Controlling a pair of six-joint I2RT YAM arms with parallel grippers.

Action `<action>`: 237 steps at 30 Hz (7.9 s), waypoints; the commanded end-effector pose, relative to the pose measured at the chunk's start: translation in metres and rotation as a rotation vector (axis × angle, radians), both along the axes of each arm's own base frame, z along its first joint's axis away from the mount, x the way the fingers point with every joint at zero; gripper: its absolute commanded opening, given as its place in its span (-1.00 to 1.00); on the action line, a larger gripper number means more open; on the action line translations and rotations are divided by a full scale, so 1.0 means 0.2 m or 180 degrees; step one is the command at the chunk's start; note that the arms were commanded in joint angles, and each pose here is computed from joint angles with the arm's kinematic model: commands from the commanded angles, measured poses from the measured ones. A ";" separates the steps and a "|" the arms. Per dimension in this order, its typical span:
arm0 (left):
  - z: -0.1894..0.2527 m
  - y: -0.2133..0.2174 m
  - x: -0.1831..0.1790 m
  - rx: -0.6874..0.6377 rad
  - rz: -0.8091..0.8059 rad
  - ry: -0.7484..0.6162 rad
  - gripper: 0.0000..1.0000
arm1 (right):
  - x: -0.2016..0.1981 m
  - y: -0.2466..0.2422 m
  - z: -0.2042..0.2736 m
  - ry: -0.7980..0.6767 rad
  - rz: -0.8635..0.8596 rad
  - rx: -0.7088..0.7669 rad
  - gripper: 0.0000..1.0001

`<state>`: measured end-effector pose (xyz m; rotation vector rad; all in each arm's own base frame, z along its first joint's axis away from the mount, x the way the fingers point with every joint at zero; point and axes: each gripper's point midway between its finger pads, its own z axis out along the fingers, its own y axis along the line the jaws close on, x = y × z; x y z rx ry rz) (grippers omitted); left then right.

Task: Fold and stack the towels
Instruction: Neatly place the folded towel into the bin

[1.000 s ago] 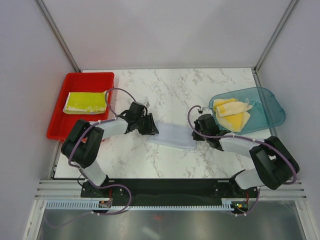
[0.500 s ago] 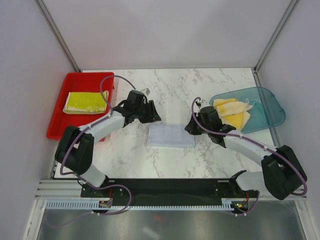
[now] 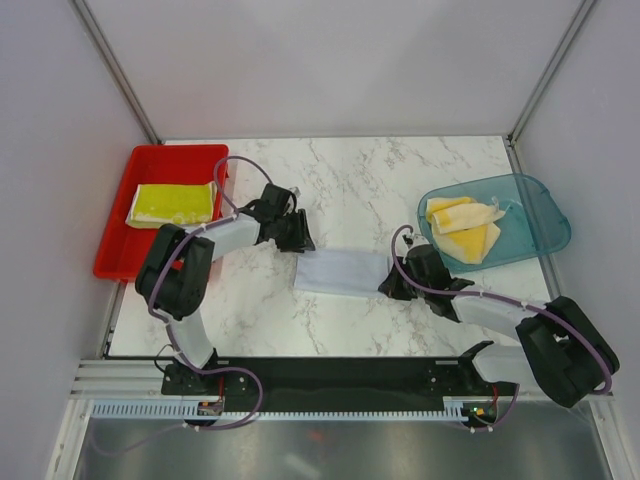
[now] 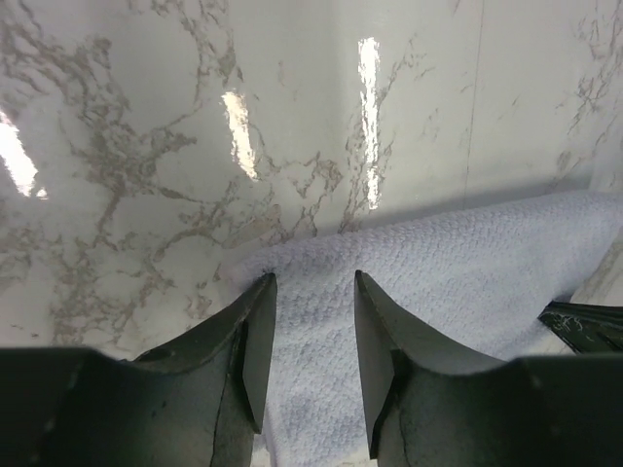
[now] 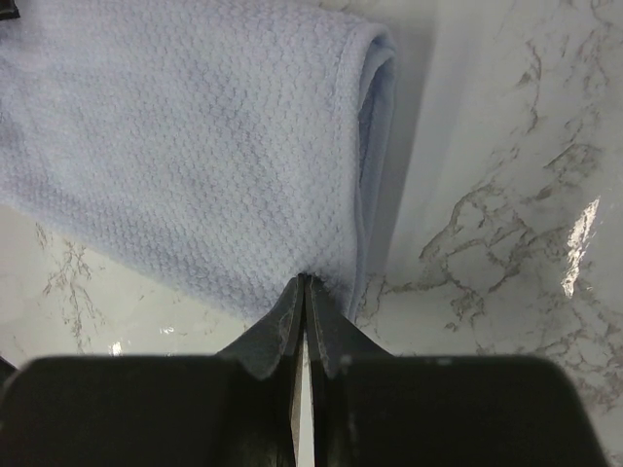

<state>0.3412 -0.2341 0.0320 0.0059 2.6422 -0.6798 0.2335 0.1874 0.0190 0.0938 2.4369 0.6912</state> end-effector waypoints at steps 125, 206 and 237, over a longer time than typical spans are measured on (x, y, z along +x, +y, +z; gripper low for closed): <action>0.30 2.35 0.70 0.3340 0.1757 -0.0199 -0.95 | 0.23 0.25 0.57 -0.0867 0.0758 0.0267 0.64; 0.35 1.44 0.88 0.0636 0.1370 -0.0509 -0.03 | 0.27 0.21 0.76 -0.0899 0.0487 0.0240 0.62; 0.85 1.16 0.67 0.0132 0.1212 -0.0973 0.05 | 0.55 -0.23 1.10 -0.1084 -0.1069 -0.0485 0.84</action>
